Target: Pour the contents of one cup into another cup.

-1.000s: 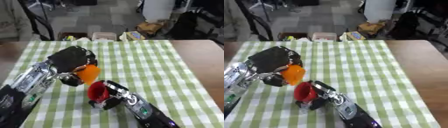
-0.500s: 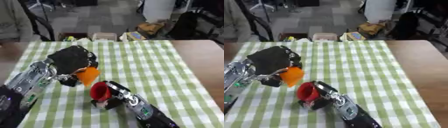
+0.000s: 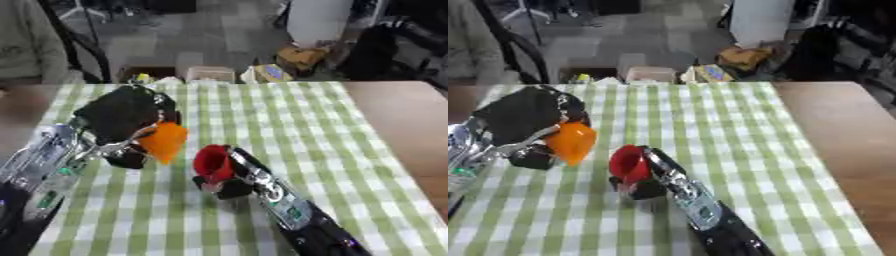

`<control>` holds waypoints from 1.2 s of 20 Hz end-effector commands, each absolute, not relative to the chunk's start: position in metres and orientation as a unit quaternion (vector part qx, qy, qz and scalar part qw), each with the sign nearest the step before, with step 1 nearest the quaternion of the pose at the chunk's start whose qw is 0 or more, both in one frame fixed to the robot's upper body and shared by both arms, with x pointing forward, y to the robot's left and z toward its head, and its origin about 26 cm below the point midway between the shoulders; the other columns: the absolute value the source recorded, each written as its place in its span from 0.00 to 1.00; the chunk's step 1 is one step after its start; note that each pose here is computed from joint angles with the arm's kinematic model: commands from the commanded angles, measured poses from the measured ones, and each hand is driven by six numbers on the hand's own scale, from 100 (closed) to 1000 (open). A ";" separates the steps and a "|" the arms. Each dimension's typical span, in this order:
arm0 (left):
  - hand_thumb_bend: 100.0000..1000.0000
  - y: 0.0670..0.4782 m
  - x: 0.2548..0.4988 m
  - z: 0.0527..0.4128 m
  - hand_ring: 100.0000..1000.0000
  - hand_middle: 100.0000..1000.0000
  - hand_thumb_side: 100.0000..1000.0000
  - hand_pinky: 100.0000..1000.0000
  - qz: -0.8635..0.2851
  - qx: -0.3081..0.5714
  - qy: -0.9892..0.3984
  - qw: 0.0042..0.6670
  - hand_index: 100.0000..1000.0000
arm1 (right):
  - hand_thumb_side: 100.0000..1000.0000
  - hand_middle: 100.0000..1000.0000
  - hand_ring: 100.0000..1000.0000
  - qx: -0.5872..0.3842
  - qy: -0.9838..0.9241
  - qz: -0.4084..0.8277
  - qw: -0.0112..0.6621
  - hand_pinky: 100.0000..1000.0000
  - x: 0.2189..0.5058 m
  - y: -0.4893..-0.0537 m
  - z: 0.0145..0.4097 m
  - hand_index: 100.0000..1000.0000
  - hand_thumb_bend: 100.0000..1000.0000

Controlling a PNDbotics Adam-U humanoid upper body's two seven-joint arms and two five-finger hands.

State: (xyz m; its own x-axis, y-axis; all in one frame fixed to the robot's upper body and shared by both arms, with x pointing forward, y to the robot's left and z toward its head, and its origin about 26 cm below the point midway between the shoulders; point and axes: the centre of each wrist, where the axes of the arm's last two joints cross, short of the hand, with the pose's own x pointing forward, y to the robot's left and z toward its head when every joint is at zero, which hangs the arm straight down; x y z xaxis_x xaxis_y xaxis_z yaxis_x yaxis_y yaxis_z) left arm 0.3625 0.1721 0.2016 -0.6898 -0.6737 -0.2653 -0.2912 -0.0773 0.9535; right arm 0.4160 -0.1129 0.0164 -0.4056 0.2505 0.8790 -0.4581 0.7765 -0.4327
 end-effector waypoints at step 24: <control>0.32 0.203 0.384 0.104 0.33 0.31 0.45 0.48 -0.293 0.255 -0.820 0.420 0.64 | 0.56 0.69 0.76 -0.181 -0.813 0.170 0.527 0.88 0.445 -0.221 0.065 0.89 0.66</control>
State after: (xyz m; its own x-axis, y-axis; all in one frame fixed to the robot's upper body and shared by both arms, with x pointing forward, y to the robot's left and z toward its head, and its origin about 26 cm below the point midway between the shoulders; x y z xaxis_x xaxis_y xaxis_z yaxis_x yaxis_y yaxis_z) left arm 0.3793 0.2012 0.1008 -0.5112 -0.6852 0.5188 -0.1683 0.6718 0.7214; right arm 0.4398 -0.2126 0.0416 -0.3297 0.4887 0.8077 0.0859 0.8676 -0.4899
